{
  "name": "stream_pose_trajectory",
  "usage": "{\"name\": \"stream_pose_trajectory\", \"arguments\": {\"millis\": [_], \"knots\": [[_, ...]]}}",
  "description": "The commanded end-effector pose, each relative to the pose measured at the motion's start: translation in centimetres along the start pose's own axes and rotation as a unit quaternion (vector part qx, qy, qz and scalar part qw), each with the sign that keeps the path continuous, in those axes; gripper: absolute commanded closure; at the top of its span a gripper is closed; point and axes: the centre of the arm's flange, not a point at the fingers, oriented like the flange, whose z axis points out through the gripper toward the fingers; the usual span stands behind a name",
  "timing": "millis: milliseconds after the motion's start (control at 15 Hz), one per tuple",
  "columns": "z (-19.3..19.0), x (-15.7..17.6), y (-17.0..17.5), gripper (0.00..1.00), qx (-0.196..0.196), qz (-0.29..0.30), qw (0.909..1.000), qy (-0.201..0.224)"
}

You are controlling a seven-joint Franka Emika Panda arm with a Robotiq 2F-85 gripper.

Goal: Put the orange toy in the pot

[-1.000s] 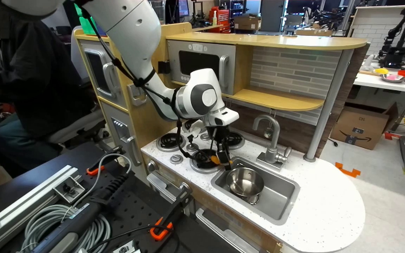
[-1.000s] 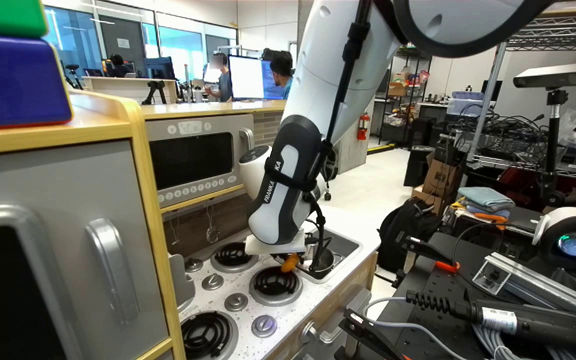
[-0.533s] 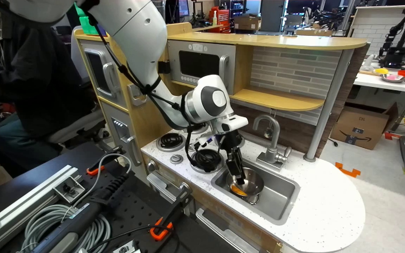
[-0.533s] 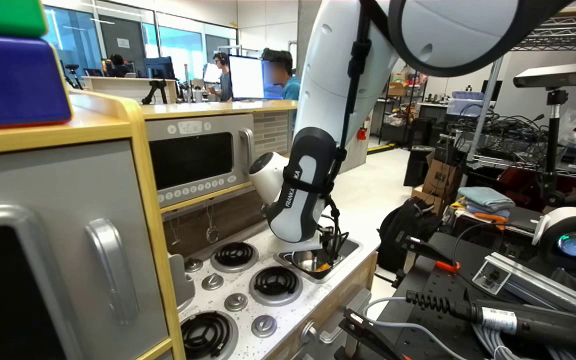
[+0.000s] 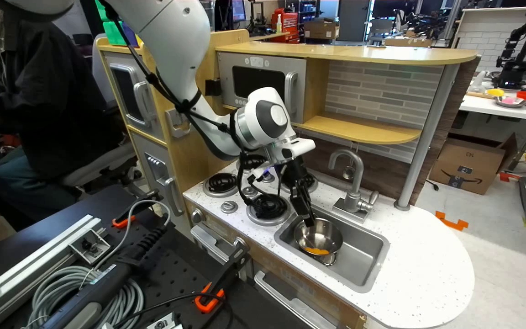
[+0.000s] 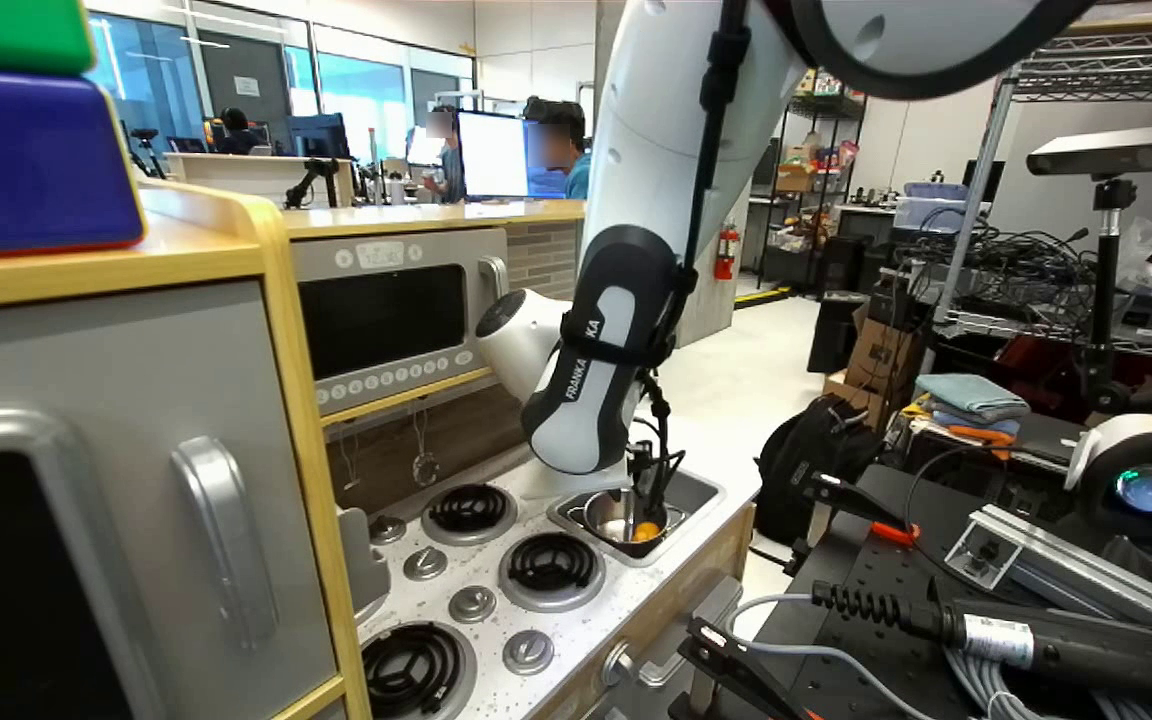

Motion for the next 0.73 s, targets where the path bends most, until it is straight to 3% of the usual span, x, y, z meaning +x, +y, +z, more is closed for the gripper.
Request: {"name": "stream_pose_trajectory", "arguments": {"millis": [0, 200, 333, 400, 467, 600, 667], "knots": [[-8.0, 0.4, 3.6, 0.33, 0.085, 0.003, 0.9963, 0.01], [-12.9, 1.7, 5.5, 0.12, 0.169, 0.026, 0.9853, -0.004], [-15.5, 2.8, 7.1, 0.0, 0.195, 0.028, 0.98, -0.029], [-16.3, 3.4, 7.8, 0.0, 0.198, 0.022, 0.9789, -0.046], [-17.2, 4.0, 8.5, 0.0, 0.177, -0.009, 0.9812, -0.077], [-17.5, 4.1, 9.0, 0.0, 0.125, -0.053, 0.9876, -0.078], [-16.3, 3.6, 7.1, 0.0, 0.152, -0.023, 0.9866, -0.056]]}}
